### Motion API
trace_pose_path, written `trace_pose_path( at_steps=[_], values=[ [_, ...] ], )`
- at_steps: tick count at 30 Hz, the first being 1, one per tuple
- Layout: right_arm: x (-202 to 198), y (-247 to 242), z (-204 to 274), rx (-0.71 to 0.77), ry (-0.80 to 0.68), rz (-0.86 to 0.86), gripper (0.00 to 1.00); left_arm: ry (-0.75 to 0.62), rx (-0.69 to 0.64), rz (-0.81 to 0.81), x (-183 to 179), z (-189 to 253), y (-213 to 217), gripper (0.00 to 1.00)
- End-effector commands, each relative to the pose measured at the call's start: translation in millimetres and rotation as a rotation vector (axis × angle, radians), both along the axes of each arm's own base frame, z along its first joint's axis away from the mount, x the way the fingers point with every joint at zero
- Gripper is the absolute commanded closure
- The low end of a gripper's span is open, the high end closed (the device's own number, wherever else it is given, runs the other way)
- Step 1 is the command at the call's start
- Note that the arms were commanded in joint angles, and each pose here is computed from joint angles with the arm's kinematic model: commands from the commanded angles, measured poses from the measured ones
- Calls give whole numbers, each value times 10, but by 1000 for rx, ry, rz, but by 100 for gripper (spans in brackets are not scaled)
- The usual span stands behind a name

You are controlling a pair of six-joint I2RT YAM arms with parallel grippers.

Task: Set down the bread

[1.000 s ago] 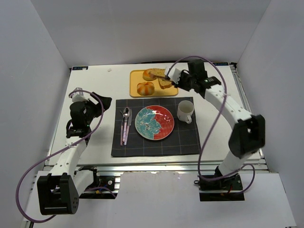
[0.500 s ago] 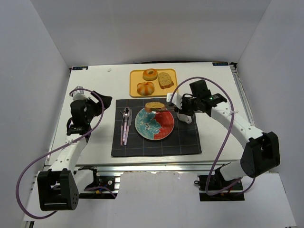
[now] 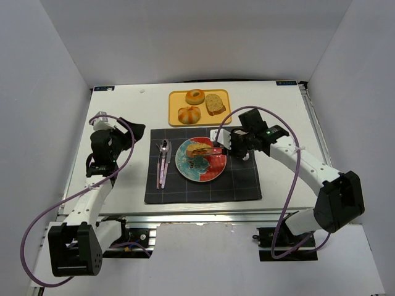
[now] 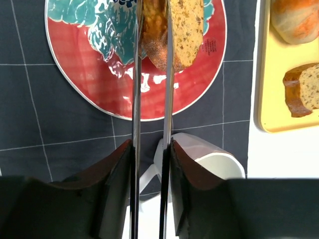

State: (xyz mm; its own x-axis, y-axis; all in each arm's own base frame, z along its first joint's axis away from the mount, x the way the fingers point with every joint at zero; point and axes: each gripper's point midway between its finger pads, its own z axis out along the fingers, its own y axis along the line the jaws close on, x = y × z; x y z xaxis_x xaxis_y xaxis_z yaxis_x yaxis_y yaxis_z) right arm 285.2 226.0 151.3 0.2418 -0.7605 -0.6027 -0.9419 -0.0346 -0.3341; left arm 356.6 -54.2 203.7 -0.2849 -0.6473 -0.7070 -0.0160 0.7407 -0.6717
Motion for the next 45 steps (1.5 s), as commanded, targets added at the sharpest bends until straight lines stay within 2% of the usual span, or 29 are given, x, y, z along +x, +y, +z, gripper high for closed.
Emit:
trace_pose_path(
  at_steps=[1,6,14,17,20,22,25,28,29,31,32,33,34,35,36,39,43,45],
  values=[
    [-37,33,-65,-17,12,5,60,-39,2,-7,-20,126,-24,5],
    [-121,29,-103,-26,42,10,48,-36,6,-9,-21,136,-25,5],
    [-163,31,-17,-10,42,15,46,-44,5,-14,-16,166,-32,5],
    [-173,57,121,29,31,4,48,-46,5,-15,-13,185,-35,5],
    [-114,127,444,129,4,-57,56,-62,3,-13,-9,246,-30,5],
    [-39,158,699,209,-12,-108,66,-74,-8,-21,-2,284,-51,6],
    [182,72,986,334,28,-261,82,-79,-22,-35,17,306,-82,7],
    [518,-278,1142,458,92,-476,91,-76,-33,-52,33,297,-114,13],
    [691,-585,1151,487,96,-589,93,-77,-36,-57,39,301,-125,17],
    [892,-917,1169,561,118,-761,96,-72,-45,-73,58,277,-153,33],
    [1000,-1297,1087,586,122,-887,100,-67,-51,-82,62,264,-172,54],
    [1092,-1509,1071,614,99,-970,100,-63,-57,-85,73,258,-175,64],
    [1153,-1874,997,651,103,-1115,100,-56,-62,-94,91,226,-196,70],
    [1126,-2027,750,638,135,-1196,100,-51,-69,-104,97,211,-211,75],
    [1183,-2213,657,641,100,-1271,100,-50,-71,-116,104,214,-250,79],
    [1119,-2593,52,588,139,-1465,99,-36,-59,-166,117,195,-421,77],
    [1057,-2679,-495,546,209,-1543,94,-2,-38,-191,142,133,-503,71],
    [1053,-2674,-684,534,244,-1563,89,0,-33,-201,134,143,-532,69]
  ],
)
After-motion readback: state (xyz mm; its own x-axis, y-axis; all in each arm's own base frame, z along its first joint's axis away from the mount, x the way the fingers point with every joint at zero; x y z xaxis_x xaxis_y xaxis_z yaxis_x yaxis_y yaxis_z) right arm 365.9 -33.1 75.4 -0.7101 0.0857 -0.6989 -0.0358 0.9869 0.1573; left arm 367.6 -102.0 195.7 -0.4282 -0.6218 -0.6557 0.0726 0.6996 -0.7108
